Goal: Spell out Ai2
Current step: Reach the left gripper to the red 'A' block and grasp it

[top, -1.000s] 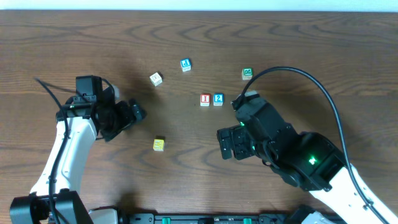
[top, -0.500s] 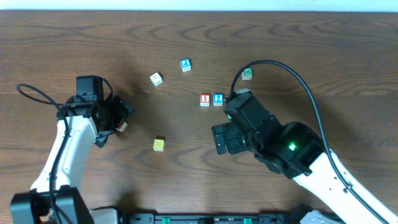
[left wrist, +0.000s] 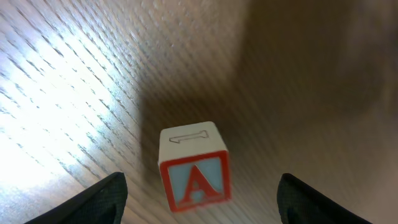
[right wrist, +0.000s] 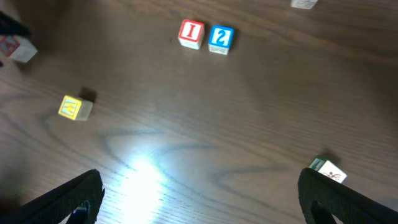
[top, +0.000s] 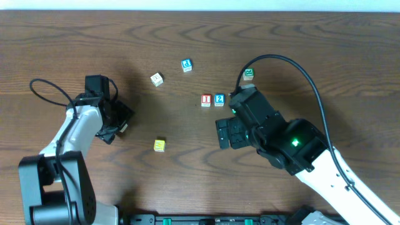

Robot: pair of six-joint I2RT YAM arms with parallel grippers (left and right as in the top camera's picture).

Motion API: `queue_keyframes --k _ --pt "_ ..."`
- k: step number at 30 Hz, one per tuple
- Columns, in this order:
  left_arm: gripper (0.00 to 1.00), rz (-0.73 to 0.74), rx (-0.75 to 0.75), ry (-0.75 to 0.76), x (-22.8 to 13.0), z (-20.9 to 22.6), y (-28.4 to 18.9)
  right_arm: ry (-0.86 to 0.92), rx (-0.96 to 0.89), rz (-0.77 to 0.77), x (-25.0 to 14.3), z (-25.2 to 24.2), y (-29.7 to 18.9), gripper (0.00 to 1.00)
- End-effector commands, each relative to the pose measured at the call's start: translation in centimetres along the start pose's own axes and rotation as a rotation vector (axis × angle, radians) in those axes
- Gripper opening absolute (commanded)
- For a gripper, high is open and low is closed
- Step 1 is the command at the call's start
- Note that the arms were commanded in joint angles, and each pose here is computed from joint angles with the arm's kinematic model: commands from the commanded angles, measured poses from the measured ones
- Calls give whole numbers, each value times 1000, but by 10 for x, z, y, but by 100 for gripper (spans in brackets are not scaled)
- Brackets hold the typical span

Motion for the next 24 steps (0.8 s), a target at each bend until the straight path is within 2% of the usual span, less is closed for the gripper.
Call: queue_keyframes --k 1,9,14,18,24 --pt "77 22 15 -4 0 -1 9 11 -23 -13 5 -7 1 99" --pt "65 -4 -1 -1 8 -8 7 16 -26 -14 5 -9 1 99" --pt "53 -6 -3 -1 9 -8 7 16 -26 -14 5 -9 1 99" --pt "51 -6 -2 -1 9 -8 7 16 -26 -13 5 -9 1 99" --pt "44 -4 -1 -1 8 -8 7 16 -26 -14 5 -9 1 99"
Point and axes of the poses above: each gripper's point midway between its finger pads, its own y axis out along the fingers, its own z axis along the line the jaws close on, x = y × z, the point moved 3 cm from there along -y, back along the fingers, and after that the axes turned 5 degrees about y, right-handed, at the moved point
